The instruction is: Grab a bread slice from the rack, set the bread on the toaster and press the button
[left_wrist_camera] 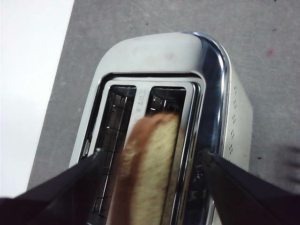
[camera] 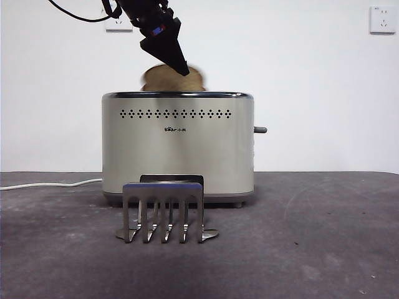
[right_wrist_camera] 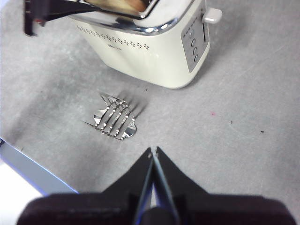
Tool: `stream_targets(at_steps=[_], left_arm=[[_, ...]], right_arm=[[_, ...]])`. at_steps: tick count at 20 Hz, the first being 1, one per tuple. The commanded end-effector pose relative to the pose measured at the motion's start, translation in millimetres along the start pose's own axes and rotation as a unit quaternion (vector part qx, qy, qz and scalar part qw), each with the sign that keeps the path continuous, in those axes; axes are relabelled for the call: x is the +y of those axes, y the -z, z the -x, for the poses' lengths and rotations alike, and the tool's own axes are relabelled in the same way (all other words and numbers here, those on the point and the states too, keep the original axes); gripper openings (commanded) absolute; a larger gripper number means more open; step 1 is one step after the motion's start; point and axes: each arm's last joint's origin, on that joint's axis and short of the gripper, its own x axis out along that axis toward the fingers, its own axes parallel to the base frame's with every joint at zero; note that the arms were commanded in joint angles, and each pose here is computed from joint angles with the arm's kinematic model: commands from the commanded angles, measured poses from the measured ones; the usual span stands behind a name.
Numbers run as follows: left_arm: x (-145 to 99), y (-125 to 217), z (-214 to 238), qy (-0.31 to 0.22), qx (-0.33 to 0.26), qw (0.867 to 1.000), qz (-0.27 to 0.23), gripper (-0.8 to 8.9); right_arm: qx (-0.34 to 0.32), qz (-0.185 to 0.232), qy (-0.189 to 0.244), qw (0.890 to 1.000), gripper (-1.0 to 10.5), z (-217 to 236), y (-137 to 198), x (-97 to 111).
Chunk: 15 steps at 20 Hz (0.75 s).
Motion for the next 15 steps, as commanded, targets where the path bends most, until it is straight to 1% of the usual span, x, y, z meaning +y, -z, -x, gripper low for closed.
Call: stream_targets(at_steps=[1, 4, 7, 8, 10, 11, 13, 15], left_arm=[[2, -2, 4, -0.014, -0.013, 1.000, 0.021, 3.59], [10, -10, 25, -0.041, -0.034, 0.997, 0.052, 3.60], [22, -24, 59, -0.070, -0.072, 0.988, 0.121, 3.60], [24, -28, 71, -0.073, -0.082, 0.984, 0.140, 3.60], [27, -34, 99, -0.083, -0.104, 0.973, 0.188, 3.60], [28, -37, 116, -0.084, -0.117, 0.966, 0.215, 3.59], [27, -41, 150, -0.095, -0.144, 0.951, 0.258, 3.59], [22, -41, 181, -0.107, -0.174, 0.936, 0.286, 3.59]], right_arm=[[-0.006, 0.009, -0.001, 1.000, -0.1, -5, -5, -3], [-0.012, 0.011, -0.001, 1.000, -0.1, -13, -11, -8], [-0.038, 0.009, 0.001, 0.999, -0.1, -25, -23, -16], [-0.049, 0.009, -0.008, 0.999, -0.1, -29, -28, -19], [-0.078, -0.001, -0.041, 0.996, -0.1, -42, -40, -26], [-0.093, -0.009, -0.048, 0.994, -0.1, -49, -46, -30], [-0.112, -0.023, -0.050, 0.992, -0.1, -64, -56, -40], [-0.124, -0.038, -0.065, 0.989, -0.1, -80, -64, -49]])
